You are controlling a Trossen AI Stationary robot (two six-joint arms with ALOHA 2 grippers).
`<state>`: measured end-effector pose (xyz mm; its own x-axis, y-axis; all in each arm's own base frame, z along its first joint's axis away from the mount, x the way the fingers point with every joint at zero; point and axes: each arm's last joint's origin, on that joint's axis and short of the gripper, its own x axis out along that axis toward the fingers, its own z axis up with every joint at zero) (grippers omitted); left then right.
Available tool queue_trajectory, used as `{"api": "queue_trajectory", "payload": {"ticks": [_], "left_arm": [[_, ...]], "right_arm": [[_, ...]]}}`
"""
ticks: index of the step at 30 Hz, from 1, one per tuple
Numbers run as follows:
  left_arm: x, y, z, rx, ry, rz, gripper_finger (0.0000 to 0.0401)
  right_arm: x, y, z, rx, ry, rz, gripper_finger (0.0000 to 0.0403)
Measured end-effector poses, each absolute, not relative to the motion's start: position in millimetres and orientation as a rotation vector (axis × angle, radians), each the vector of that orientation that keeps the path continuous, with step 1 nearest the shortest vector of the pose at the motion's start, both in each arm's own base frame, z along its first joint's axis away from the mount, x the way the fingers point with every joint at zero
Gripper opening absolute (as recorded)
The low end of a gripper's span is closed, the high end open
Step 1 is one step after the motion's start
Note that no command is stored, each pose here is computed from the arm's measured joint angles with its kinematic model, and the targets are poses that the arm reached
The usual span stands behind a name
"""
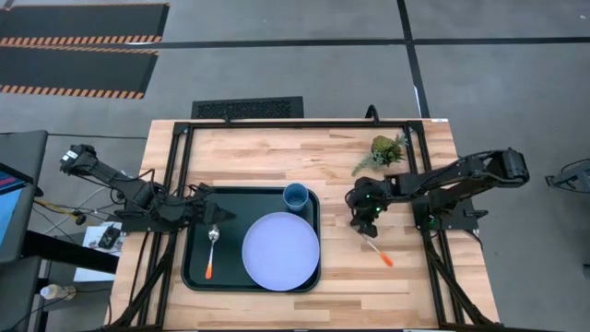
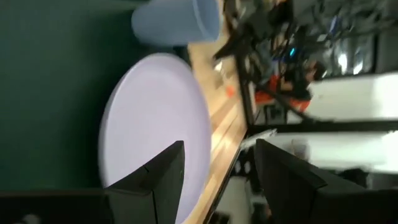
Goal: Pick and place plate/cup/fork/spoon on tray
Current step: Put the orange fork on the right side of the orange spoon on the black tray
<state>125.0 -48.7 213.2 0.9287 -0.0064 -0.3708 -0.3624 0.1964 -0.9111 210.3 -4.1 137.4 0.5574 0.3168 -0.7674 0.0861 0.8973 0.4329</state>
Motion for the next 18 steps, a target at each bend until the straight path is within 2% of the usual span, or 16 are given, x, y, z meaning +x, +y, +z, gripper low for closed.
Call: {"api": "queue_trajectory", "payload": {"ticks": [4, 9, 18], "left_arm": [[129.4, -43.0, 221.1, -1.384, 0.173, 0.282, 0.018], [139.3, -32.7, 237.0, -1.358, -0.016, 0.244, 0.018], [178.2, -13.0, 283.0, -1.103, -0.054, 0.28, 0.018]], "right_arm": [[215.2, -7.3, 157.7, 0.503, 0.898, 0.081, 0.0004], [230.1, -8.8, 204.3, 0.54, 0.732, 0.068, 0.0003], [271.5, -12.1, 284.0, 0.503, 0.541, 0.044, 0.0002]]}}
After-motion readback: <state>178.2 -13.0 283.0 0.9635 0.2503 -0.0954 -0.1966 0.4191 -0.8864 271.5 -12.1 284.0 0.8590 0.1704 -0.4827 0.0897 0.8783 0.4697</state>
